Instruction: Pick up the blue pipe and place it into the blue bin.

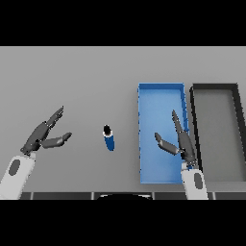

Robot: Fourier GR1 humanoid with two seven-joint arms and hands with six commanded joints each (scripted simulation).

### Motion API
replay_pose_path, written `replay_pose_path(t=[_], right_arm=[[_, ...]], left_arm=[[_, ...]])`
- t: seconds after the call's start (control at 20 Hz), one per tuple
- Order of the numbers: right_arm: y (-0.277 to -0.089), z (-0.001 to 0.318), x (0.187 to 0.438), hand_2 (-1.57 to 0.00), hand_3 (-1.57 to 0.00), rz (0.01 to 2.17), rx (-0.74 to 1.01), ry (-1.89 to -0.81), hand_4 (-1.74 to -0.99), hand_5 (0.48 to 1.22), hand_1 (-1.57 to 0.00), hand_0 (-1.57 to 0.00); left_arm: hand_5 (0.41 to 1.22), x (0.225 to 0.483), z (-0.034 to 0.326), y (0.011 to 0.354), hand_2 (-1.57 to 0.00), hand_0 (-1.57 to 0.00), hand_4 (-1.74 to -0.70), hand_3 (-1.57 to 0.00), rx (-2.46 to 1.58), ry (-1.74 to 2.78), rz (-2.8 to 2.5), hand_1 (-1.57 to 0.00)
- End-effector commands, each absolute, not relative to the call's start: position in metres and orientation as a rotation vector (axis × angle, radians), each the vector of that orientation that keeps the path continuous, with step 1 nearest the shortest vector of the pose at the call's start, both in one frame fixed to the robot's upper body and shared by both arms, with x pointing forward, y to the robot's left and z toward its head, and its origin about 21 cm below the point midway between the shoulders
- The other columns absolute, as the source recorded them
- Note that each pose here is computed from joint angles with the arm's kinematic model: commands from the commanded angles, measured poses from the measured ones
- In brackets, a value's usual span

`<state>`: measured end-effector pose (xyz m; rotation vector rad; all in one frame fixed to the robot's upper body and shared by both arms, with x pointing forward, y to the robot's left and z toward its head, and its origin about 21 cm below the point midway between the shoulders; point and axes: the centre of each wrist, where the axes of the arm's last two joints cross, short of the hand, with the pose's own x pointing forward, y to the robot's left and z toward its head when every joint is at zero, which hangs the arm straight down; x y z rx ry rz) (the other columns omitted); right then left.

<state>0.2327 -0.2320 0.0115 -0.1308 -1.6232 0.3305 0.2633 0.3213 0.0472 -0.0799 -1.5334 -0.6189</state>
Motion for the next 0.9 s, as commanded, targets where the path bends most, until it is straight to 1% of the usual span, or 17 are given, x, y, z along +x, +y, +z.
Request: replay_pose_path(t=[0.0,0.05,0.2,0.25,0.3,0.35,0.4,0.45,0.55,0.6,0.7,0.75,0.8,0.85], right_arm=[[-0.231,0.012,0.233,0.00,0.00,0.340,-0.126,-1.647,-1.193,0.605,0.00,0.00],[-0.231,0.010,0.230,0.00,0.00,0.341,-0.115,-1.652,-1.198,0.607,0.00,0.00],[-0.230,0.011,0.231,0.00,0.00,0.346,-0.106,-1.638,-1.208,0.611,0.00,0.00],[-0.228,0.011,0.231,0.00,0.00,0.352,-0.107,-1.645,-1.208,0.612,0.00,0.00],[-0.231,0.016,0.233,0.00,0.00,0.348,-0.110,-1.651,-1.211,0.613,0.00,0.00],[-0.230,0.013,0.229,0.00,0.00,0.345,-0.105,-1.647,-1.212,0.613,0.00,0.00],[-0.229,0.013,0.228,0.00,0.00,0.343,-0.110,-1.643,-1.217,0.615,0.00,0.00],[-0.224,0.014,0.229,0.00,0.00,0.346,-0.104,-1.643,-1.221,0.618,0.00,0.00],[-0.223,0.015,0.225,0.00,0.00,0.338,-0.099,-1.649,-1.223,0.620,0.00,0.00],[-0.223,0.014,0.225,0.00,0.00,0.326,-0.095,-1.641,-1.228,0.621,0.00,0.00],[-0.224,0.015,0.223,0.00,0.00,0.333,-0.104,-1.647,-1.231,0.623,0.00,0.00],[-0.221,0.014,0.223,0.00,0.00,0.331,-0.100,-1.642,-1.229,0.622,0.00,0.00],[-0.225,0.017,0.223,0.00,0.00,0.329,-0.104,-1.655,-1.229,0.621,0.00,0.00],[-0.226,0.017,0.223,0.00,0.00,0.326,-0.103,-1.647,-1.223,0.618,0.00,0.00]], left_arm=[[0.567,0.258,0.047,0.318,0.00,0.00,-1.10,0.00,-0.124,-1.533,-0.659,0.00],[0.554,0.254,0.046,0.317,0.00,0.00,-1.10,0.00,-0.160,-1.524,-0.690,0.00],[0.503,0.244,0.042,0.286,0.00,0.00,-1.14,0.00,-0.256,-1.473,-0.755,0.00],[0.497,0.245,0.039,0.278,0.00,0.00,-1.16,0.00,-0.277,-1.461,-0.775,0.00],[0.490,0.241,0.034,0.271,0.00,0.00,-1.17,0.00,-0.289,-1.466,-0.790,0.00],[0.484,0.239,0.032,0.268,0.00,0.00,-1.18,0.00,-0.285,-1.472,-0.803,0.00],[0.475,0.238,0.031,0.257,0.00,0.00,-1.18,0.00,-0.290,-1.470,-0.823,0.00],[0.469,0.240,0.028,0.249,0.00,0.00,-1.18,0.00,-0.288,-1.472,-0.828,0.00],[0.464,0.236,0.020,0.238,0.00,0.00,-1.19,0.00,-0.297,-1.485,-0.834,0.00],[0.463,0.239,0.021,0.235,0.00,0.00,-1.19,0.00,-0.308,-1.484,-0.829,0.00],[0.467,0.241,0.011,0.223,0.00,0.00,-1.20,0.00,-0.325,-1.460,-0.826,0.00],[0.468,0.246,0.006,0.217,0.00,0.00,-1.21,0.00,-0.330,-1.429,-0.815,0.00],[0.467,0.248,0.002,0.209,0.00,0.00,-1.20,0.00,-0.341,-1.422,-0.817,0.00],[0.467,0.252,-0.001,0.204,0.00,0.00,-1.19,0.00,-0.357,-1.423,-0.803,0.00]])
